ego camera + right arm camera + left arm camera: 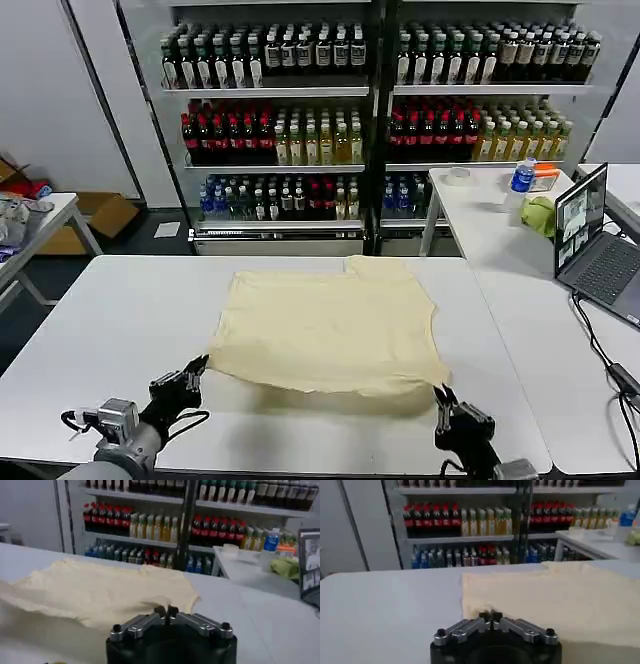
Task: Fold and organize the clothes.
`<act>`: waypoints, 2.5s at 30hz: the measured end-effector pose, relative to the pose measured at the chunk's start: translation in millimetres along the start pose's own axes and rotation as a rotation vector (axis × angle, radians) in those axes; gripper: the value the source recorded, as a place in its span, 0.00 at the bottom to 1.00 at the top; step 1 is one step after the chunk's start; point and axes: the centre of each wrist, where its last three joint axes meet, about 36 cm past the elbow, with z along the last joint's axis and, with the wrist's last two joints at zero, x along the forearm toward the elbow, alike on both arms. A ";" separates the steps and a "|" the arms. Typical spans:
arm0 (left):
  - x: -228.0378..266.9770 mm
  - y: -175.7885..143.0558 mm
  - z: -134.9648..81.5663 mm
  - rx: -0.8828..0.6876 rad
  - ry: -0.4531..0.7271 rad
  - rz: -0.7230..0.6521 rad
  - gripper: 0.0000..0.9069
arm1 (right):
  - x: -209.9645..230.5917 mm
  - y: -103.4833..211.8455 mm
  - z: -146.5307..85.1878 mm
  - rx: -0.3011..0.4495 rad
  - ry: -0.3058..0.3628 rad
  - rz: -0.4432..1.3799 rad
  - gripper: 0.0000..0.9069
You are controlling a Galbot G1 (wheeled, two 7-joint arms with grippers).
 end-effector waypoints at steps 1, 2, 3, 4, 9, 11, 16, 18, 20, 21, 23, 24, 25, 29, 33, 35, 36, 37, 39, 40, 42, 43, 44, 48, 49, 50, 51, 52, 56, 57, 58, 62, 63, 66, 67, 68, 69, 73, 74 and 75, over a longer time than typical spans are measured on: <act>-3.2 1.3 -0.4 0.007 -0.004 0.004 0.01 | -5.4 -1.7 -0.1 0.002 -0.002 -0.001 0.00; -5.9 2.4 -0.8 0.013 -0.007 0.008 0.01 | -10.3 -3.3 -0.4 0.005 -0.006 -0.001 0.00; -8.7 3.4 -1.2 0.019 -0.010 0.010 0.01 | -15.2 -4.9 -0.6 0.006 -0.008 -0.001 0.00; -12.3 4.7 -1.5 0.025 -0.012 0.013 0.01 | -20.8 -6.7 -1.1 0.009 -0.010 -0.002 0.00; -28.5 11.0 -2.9 0.041 -0.018 0.016 0.01 | -47.8 -15.3 -4.4 0.025 -0.022 -0.008 0.00; -34.7 13.2 -3.4 0.044 -0.018 0.016 0.01 | -59.0 -18.4 -6.5 0.035 -0.027 -0.012 0.00; -50.8 18.6 -3.7 0.049 -0.015 0.004 0.01 | -85.2 -24.1 -11.4 0.061 -0.036 -0.020 0.00; -56.6 20.6 -3.5 0.050 -0.013 -0.001 0.01 | -95.0 -24.7 -12.4 0.069 -0.037 -0.024 0.00; -61.9 22.0 -3.3 0.049 -0.009 -0.012 0.01 | -104.8 -24.7 -13.4 0.074 -0.039 -0.027 0.00; -64.3 22.4 -3.0 0.048 -0.006 -0.014 0.01 | -109.1 -24.9 -13.7 0.076 -0.039 -0.028 0.00; -68.7 22.8 -1.7 0.048 0.001 -0.023 0.01 | -117.6 -24.7 -13.8 0.081 -0.038 -0.030 0.00; -70.5 22.8 -1.2 0.048 0.003 -0.025 0.01 | -121.7 -24.6 -13.9 0.084 -0.038 -0.030 0.00; -72.4 23.0 -0.5 0.047 0.005 -0.029 0.01 | -125.9 -24.2 -14.0 0.088 -0.038 -0.031 0.00; -77.9 22.6 2.5 0.039 0.017 -0.036 0.01 | -139.2 -22.4 -13.5 0.102 -0.036 -0.034 0.00; -81.6 24.0 4.3 0.032 0.024 -0.044 0.01 | -147.3 -18.3 -9.6 0.114 -0.020 -0.038 0.00; -83.5 24.7 4.7 0.030 0.026 -0.047 0.30 | -149.8 -16.9 -9.2 0.120 -0.017 -0.035 0.63; -84.4 24.6 4.7 0.030 0.027 -0.048 0.66 | -150.4 -15.8 -8.8 0.122 -0.014 -0.035 1.00; -85.0 24.5 4.4 0.030 0.027 -0.049 1.00 | -150.9 -15.0 -8.4 0.124 -0.012 -0.033 1.00; -85.6 23.8 4.1 0.033 0.027 -0.050 1.00 | -151.7 -14.1 -8.0 0.126 -0.011 -0.028 1.00; -85.7 23.6 4.1 0.034 0.026 -0.050 1.00 | -151.8 -13.7 -8.0 0.126 -0.012 -0.026 1.00; -85.5 23.2 4.4 0.037 0.025 -0.049 1.00 | -151.5 -12.8 -7.2 0.125 -0.011 -0.024 1.00; -85.1 23.0 4.8 0.037 0.025 -0.048 1.00 | -151.1 -12.6 -6.5 0.124 -0.010 -0.023 1.00; -84.6 22.6 5.2 0.038 0.025 -0.048 1.00 | -150.5 -12.4 -5.8 0.124 -0.009 -0.021 1.00; -81.8 20.6 6.7 0.043 0.023 -0.046 1.00 | -146.4 -12.3 -4.9 0.122 -0.014 -0.012 1.00; -81.1 20.0 7.3 0.044 0.023 -0.046 1.00 | -145.1 -12.5 -4.7 0.121 -0.015 -0.010 1.00; -80.6 19.6 7.8 0.046 0.023 -0.046 1.00 | -143.2 -12.8 -4.3 0.120 -0.016 -0.007 1.00; -80.0 19.3 8.3 0.047 0.023 -0.047 1.00 | -141.2 -13.1 -3.9 0.119 -0.016 -0.006 1.00; -79.3 19.1 8.9 0.049 0.022 -0.047 1.00 | -139.2 -13.5 -3.4 0.118 -0.015 -0.004 1.00; -77.4 18.9 12.9 0.052 0.027 -0.046 1.00 | -131.3 -15.7 1.0 0.107 0.002 0.008 1.00; -77.7 19.1 13.6 0.052 0.029 -0.046 1.00 | -129.6 -16.3 2.7 0.102 0.009 0.013 1.00; -78.1 19.2 14.3 0.051 0.030 -0.045 1.00 | -128.1 -16.8 4.8 0.097 0.017 0.018 1.00; -81.2 20.5 16.1 0.051 0.036 -0.046 1.00 | -121.4 -19.7 12.8 0.070 0.050 0.034 1.00; -82.2 21.0 16.4 0.050 0.038 -0.046 1.00 | -120.2 -20.3 14.8 0.063 0.059 0.037 1.00; -85.5 22.6 17.9 0.046 0.042 -0.048 1.00 | -118.0 -23.0 18.2 0.042 0.078 0.049 1.00; -86.6 23.2 18.0 0.044 0.043 -0.048 1.00 | -117.6 -23.9 19.3 0.035 0.084 0.051 1.00; -87.9 23.6 18.5 0.043 0.045 -0.047 1.00 | -117.5 -25.0 20.6 0.026 0.093 0.054 1.00; -89.2 24.0 19.1 0.041 0.048 -0.047 1.00 | -117.9 -25.8 21.9 0.017 0.101 0.057 1.00; -94.2 25.3 19.9 0.036 0.056 -0.043 1.00 | -120.3 -26.0 26.4 -0.015 0.133 0.058 1.00; -95.4 25.8 20.5 0.035 0.061 -0.043 1.00 | -121.0 -25.8 27.1 -0.022 0.139 0.058 1.00; -96.9 26.0 21.2 0.034 0.065 -0.043 1.00 | -121.9 -25.6 27.7 -0.028 0.145 0.058 1.00</act>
